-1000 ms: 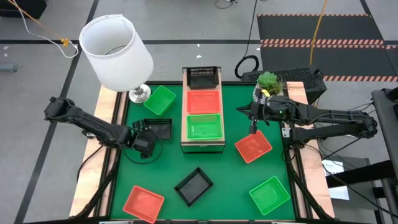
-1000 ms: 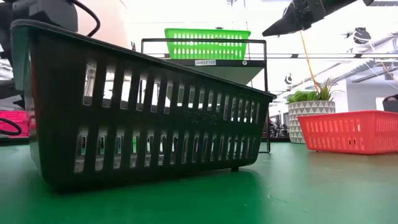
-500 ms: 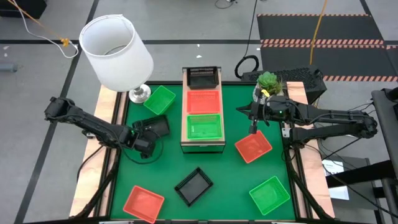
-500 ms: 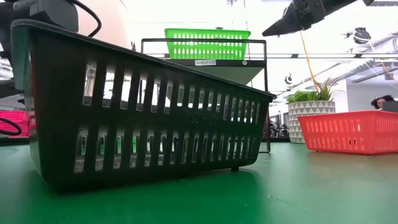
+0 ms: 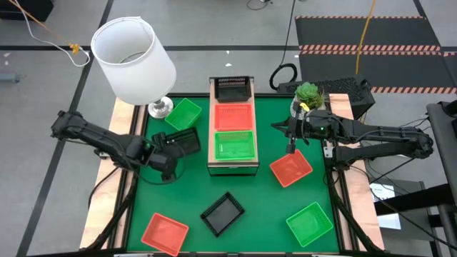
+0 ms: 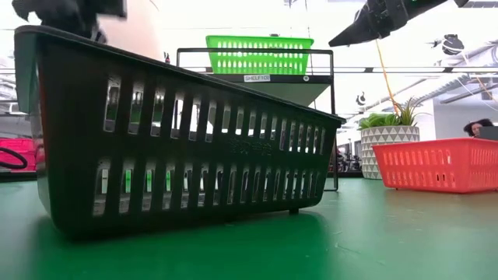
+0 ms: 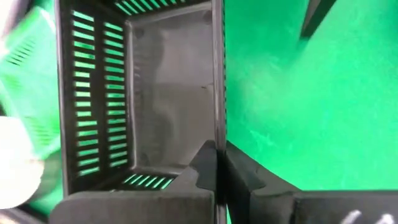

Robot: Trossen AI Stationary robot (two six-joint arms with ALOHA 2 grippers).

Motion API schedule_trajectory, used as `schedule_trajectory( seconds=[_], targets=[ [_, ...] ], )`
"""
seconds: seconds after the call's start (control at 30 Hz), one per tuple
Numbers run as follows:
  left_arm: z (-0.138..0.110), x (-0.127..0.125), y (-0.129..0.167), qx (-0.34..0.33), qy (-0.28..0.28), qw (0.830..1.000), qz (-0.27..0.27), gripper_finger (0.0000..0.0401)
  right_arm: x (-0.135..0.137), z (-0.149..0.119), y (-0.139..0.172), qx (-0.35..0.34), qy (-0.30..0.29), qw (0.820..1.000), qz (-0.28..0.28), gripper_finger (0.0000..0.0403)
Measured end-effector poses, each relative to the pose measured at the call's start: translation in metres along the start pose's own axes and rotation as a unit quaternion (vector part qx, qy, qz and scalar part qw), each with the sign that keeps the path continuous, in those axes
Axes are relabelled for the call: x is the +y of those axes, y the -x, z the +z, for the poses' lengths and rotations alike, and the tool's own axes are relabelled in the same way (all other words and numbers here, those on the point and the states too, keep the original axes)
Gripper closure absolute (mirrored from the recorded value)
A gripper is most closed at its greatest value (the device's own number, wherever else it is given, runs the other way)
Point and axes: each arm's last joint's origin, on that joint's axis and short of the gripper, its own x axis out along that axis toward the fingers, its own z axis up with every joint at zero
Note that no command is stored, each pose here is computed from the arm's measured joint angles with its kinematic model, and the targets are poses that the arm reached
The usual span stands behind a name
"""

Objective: Stack baskets on shelf by color
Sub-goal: Stack the top black bin on top of the black bin on the shelf

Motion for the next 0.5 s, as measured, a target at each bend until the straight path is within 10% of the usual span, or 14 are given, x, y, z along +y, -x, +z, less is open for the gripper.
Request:
schedule_trajectory(
  seconds=[0.5],
  targets=[
    [0.077,0.045,0.081,-0.204,-0.102,0.969,0.092,0.0394,0.002,-0.006,-0.001,0.029,-0.03,0.999,0.009,0.0403]
  ],
)
